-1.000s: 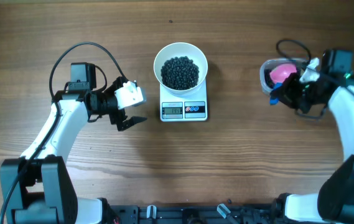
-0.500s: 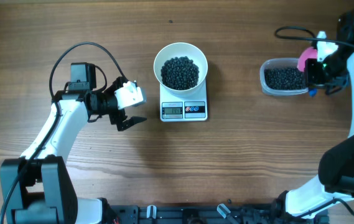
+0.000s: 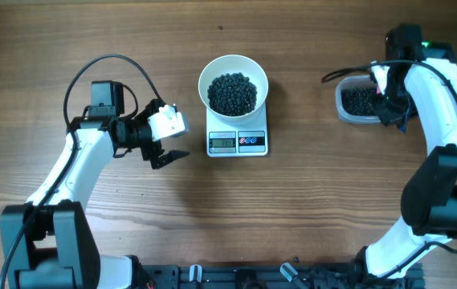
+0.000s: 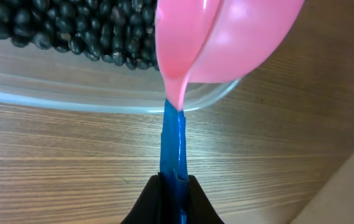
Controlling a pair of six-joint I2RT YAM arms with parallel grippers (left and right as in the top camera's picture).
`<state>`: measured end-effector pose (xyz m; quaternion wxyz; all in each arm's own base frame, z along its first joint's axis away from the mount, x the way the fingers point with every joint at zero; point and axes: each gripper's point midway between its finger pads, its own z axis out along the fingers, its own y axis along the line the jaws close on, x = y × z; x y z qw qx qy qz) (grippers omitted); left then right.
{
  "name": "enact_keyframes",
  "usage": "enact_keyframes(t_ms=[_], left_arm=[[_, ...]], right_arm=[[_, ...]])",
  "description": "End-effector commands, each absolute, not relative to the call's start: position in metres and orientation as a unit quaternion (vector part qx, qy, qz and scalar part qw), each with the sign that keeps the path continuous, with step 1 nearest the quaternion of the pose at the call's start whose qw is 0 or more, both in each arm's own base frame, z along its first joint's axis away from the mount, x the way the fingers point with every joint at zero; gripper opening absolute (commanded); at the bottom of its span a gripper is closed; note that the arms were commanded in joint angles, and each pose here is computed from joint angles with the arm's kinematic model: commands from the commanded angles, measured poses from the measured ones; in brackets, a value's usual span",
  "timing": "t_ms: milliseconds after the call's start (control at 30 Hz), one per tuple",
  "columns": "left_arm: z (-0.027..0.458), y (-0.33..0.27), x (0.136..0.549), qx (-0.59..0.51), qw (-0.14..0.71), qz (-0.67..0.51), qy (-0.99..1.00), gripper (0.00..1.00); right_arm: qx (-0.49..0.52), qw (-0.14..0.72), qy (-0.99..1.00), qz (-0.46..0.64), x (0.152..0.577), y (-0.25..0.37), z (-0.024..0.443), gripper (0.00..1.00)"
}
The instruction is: Scoop item into bowl and weigh 150g on scale
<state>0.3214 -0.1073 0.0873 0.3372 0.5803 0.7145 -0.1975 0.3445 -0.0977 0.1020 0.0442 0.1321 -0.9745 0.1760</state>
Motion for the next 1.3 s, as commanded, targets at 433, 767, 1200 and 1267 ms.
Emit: enact_keyframes(t_ms=[433,767,1200,1267], left_arm=[[0.093,-0.107,0.321,0.587,0.347,-0.191,0.706,1.0],[0.093,-0.107,0.321,0.587,0.347,-0.191,0.706,1.0],[0.093,-0.107,0.321,0.587,0.347,-0.191,0.706,1.0],[0.093,-0.107,0.321,0.587,0.347,-0.191,0.706,1.0]], right_arm=[[0.265,0.089,-0.947,0.156,0.332,-0.03,0.06,0.04],[0.174,0.095,-0.948,0.247,0.331,-0.066,0.073,0.04],[0.153,0.095,-0.96,0.215,0.328,-0.079,0.062,0.04],[0.172,0.094,-0.96,0.201,0.329,-0.069,0.06,0.04]])
